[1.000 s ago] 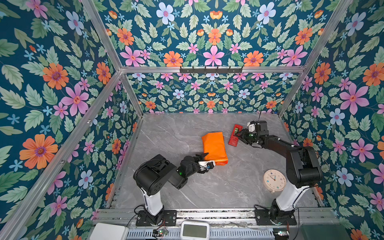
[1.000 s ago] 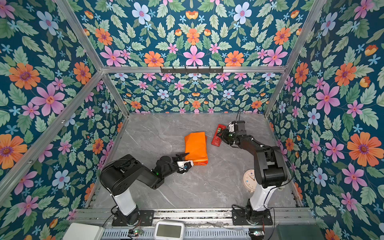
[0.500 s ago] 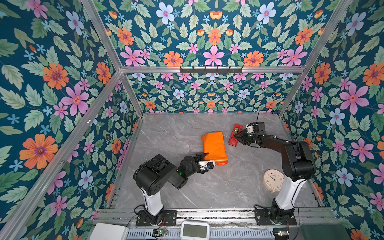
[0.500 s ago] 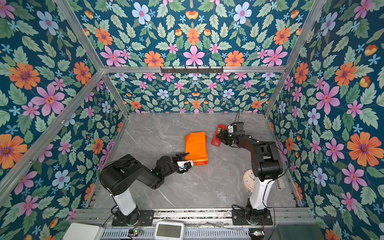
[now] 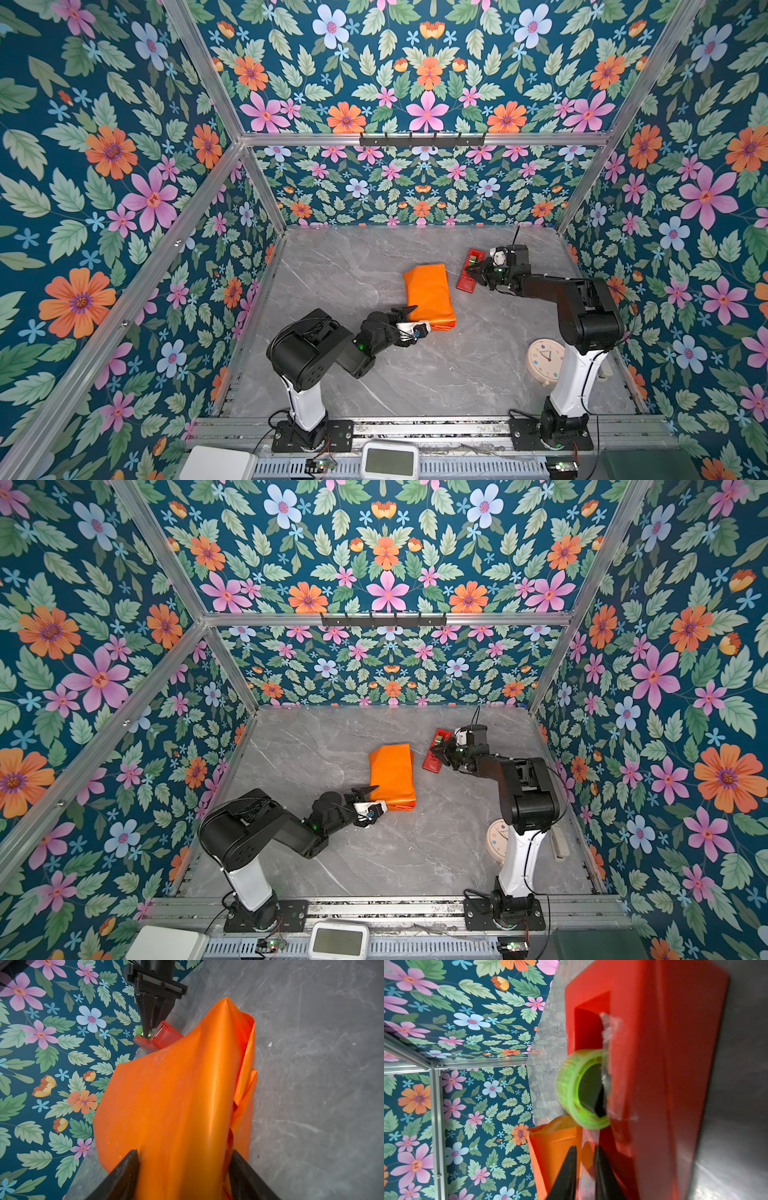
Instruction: Wrap the gift box in paper
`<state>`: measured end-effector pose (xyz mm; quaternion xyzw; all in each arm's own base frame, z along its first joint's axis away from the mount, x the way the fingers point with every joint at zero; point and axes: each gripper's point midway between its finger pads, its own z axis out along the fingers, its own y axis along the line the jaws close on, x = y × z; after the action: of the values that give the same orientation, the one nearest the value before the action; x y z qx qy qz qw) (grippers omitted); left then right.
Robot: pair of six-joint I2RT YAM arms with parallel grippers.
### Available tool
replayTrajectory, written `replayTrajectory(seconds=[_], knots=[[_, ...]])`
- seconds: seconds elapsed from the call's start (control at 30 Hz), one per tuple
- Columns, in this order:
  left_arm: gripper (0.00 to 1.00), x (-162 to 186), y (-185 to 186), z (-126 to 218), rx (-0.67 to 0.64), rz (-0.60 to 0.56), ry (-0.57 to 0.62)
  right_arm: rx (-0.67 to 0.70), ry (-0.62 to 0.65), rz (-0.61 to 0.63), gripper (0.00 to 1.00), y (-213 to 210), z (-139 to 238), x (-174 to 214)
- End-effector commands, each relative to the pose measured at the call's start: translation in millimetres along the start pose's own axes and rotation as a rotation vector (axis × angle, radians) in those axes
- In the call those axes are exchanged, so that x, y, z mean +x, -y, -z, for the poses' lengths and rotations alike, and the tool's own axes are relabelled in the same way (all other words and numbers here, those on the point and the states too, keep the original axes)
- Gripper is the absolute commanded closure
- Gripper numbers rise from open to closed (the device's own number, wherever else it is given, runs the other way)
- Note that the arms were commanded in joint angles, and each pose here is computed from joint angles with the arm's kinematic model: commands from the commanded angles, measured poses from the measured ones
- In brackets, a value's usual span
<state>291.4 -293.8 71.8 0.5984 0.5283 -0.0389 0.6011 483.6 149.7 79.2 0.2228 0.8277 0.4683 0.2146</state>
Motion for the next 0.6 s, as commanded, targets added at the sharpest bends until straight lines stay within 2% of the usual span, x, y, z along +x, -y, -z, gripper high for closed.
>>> replayTrajectory(seconds=[0.0,0.13,0.37,0.57], knots=[[0.31,12,15,1,0.059,0.023,-0.05,0.016,-0.019,-0.082,0.89,10,-2,7],[0.31,12,15,1,0.059,0.022,-0.049,-0.037,-0.005,-0.102,1.0,-1,1,3],[0.3,12,14,1,0.057,0.021,-0.049,-0.161,0.017,-0.105,1.0,-37,12,-8],[0.31,13,14,0,0.057,0.022,-0.051,-0.191,0.007,-0.106,1.0,-50,17,-7]])
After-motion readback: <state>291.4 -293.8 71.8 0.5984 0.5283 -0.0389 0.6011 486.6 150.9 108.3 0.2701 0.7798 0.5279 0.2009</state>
